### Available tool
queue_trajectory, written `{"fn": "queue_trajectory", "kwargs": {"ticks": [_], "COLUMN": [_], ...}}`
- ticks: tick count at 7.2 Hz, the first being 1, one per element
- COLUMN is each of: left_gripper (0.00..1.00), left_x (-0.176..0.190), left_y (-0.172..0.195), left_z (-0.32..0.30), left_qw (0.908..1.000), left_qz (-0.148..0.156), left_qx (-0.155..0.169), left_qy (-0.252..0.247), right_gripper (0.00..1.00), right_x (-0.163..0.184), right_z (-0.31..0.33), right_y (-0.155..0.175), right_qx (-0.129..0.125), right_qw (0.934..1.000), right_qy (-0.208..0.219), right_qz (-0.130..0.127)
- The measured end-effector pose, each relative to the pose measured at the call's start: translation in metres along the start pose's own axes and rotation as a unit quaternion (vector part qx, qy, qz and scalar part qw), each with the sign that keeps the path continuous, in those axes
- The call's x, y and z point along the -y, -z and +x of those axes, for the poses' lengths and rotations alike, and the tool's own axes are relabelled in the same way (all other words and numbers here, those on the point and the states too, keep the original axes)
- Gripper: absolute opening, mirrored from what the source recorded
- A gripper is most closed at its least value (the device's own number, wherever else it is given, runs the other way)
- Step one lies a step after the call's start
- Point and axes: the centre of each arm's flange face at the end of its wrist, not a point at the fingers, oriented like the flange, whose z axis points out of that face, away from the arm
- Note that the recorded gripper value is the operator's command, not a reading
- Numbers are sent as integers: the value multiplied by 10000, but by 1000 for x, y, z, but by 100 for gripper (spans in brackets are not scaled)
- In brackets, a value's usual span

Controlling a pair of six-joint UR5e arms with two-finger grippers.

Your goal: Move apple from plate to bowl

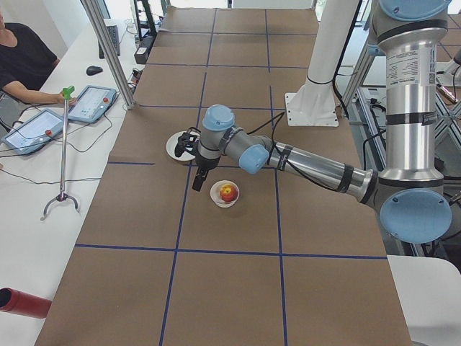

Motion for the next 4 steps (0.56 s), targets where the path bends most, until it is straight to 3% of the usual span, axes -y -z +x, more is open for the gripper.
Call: {"fn": "queue_trajectory", "kwargs": {"ticks": [2,4], "left_gripper": [100,100], "left_x": [-2,-61], "left_y": [13,-8], "left_z": [-89,-158], "left_qw": [9986,9956], "left_qz": [-443,-871], "left_qx": [285,-87], "left_qy": [-24,318], "right_gripper": [100,100], "right_x": [0,0], "right_z": [0,0], "right_y": [0,0], "right_qx": [1,0], "right_qw": [10000,10000], "right_qy": [-3,-1], "right_qz": [-4,-1]}}
